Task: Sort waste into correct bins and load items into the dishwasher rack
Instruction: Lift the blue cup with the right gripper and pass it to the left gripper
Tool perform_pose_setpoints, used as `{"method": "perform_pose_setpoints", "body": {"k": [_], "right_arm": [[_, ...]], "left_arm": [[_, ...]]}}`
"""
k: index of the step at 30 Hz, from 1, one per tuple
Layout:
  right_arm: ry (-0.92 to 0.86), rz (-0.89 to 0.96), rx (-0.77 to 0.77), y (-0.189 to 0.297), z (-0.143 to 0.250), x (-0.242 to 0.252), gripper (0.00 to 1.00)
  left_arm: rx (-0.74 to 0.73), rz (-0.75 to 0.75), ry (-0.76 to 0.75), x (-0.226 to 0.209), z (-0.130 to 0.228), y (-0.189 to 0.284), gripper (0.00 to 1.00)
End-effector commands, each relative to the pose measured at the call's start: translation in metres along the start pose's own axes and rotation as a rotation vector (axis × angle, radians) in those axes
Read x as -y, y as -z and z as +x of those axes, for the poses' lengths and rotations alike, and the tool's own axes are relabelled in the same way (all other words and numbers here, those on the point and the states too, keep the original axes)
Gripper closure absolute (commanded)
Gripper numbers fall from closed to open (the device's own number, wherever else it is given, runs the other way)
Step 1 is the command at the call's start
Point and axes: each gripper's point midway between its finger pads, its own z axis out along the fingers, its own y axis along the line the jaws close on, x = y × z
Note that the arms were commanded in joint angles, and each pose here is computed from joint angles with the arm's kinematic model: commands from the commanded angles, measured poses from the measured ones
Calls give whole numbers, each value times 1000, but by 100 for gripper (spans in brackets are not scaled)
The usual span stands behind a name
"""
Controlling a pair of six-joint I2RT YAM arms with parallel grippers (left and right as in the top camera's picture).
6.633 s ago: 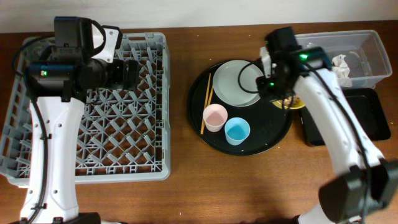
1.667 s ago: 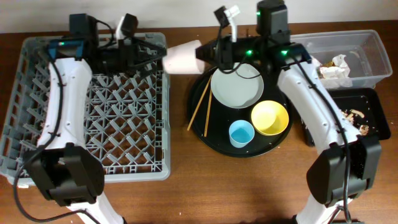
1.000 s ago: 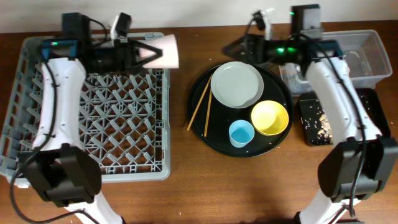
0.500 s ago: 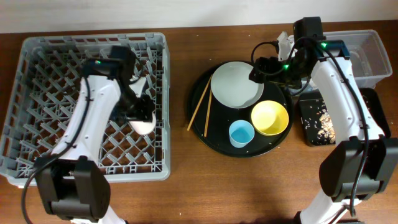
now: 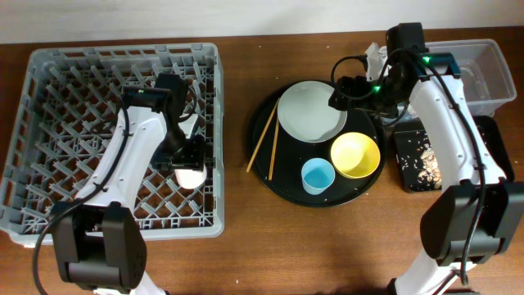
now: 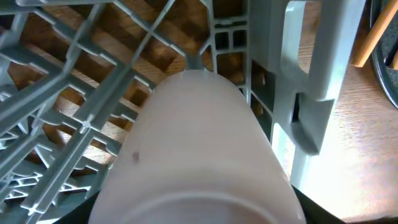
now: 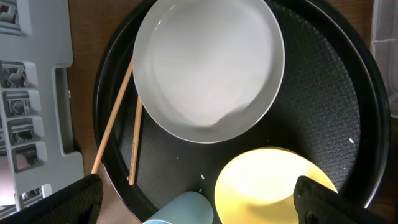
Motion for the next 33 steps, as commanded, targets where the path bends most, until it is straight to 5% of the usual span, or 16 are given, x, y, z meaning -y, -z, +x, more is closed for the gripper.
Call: {"method": "perform_pose_setpoints", "body": {"k": [1, 2, 3, 8, 11, 15, 17, 21, 25, 29, 33], "right_arm": [[15, 16, 14, 5, -1, -2, 2], [14, 17, 13, 5, -1, -2, 2], [15, 16, 13, 5, -1, -2, 2], [13, 17, 8, 5, 0, -1, 2], [-2, 24, -58, 6, 17, 0, 1], [39, 99, -306, -7, 84, -13, 37], [88, 179, -393, -28, 116, -13, 46], [62, 226, -447, -51, 144, 1, 55], [68, 219, -419, -59, 140, 2, 91], [71, 210, -405, -61, 137, 0, 96], [115, -252, -283, -20, 99, -69, 96]], "left_arm": [[5, -14, 5, -2, 1, 3, 19], [8, -14, 5, -2, 0, 5, 4], [16, -13, 5, -1, -2, 11, 1], [220, 15, -16, 10, -34, 102, 1], [282, 139, -133, 52, -43, 115, 5], [362, 159, -110, 66, -61, 121, 4], [390, 160, -111, 65, -68, 124, 4], [395, 157, -107, 63, -69, 125, 4], [402, 158, -108, 64, -71, 125, 4], [406, 159, -108, 64, -72, 126, 4], [406, 361, -89, 79, -71, 137, 4]]}}
